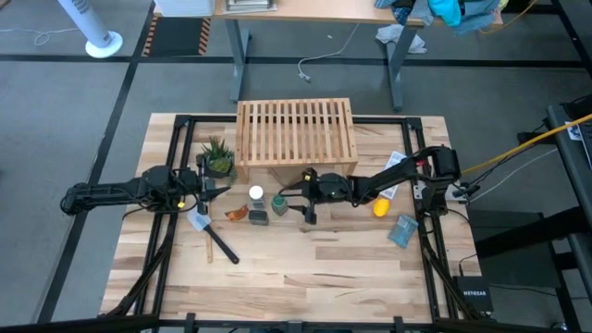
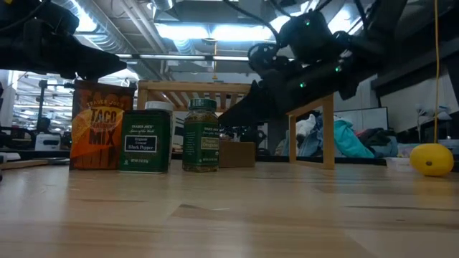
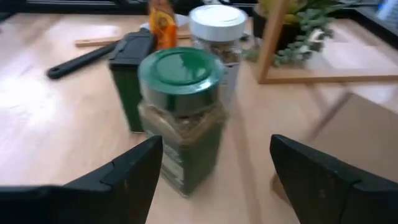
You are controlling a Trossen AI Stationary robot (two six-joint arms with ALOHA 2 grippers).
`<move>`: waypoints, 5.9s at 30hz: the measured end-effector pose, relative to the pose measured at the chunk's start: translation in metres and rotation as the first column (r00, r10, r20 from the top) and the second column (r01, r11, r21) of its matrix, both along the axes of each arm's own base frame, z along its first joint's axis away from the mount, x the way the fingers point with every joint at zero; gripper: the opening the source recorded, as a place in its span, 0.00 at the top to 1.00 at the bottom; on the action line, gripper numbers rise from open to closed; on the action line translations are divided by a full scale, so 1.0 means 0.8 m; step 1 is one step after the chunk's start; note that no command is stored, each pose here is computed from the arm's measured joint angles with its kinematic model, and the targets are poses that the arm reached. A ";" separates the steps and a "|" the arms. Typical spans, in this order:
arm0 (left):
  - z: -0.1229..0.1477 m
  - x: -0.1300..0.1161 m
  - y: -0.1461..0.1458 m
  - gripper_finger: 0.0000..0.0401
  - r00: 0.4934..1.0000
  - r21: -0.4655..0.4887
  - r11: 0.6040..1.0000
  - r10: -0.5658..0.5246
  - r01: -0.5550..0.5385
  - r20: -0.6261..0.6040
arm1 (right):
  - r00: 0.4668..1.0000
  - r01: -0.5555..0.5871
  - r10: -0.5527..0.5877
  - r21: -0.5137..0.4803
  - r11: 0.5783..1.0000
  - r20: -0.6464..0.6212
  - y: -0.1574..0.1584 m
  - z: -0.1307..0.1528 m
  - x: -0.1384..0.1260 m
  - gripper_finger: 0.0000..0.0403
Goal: Shelf spices
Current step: Put the green seasoning bottle on the shelf
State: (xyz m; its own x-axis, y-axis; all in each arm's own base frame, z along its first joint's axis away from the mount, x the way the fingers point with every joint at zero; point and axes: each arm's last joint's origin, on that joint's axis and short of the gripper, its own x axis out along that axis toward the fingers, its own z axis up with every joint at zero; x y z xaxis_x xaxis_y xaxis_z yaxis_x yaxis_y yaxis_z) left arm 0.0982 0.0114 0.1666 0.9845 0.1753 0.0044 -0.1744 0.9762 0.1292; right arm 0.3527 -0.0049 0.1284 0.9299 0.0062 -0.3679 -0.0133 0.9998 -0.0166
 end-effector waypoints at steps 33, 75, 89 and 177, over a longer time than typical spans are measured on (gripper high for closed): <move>0.000 0.000 0.000 0.55 1.000 0.000 1.000 -0.002 0.002 0.000 | 0.994 -0.071 0.067 0.039 0.997 0.081 0.046 0.005 0.012 0.25; 0.000 0.000 0.000 0.55 1.000 0.000 1.000 -0.002 0.002 -0.001 | 0.999 0.018 -0.018 0.006 1.000 -0.043 0.047 -0.040 0.074 0.33; 0.000 0.000 0.000 0.55 1.000 0.000 1.000 -0.003 0.003 -0.001 | 1.000 0.015 -0.015 0.010 1.000 -0.016 0.047 -0.037 0.075 0.50; -0.001 0.000 -0.001 0.55 1.000 0.026 0.999 -0.025 0.025 -0.009 | 0.966 0.017 0.003 -0.075 0.997 0.260 -0.173 0.171 0.132 0.29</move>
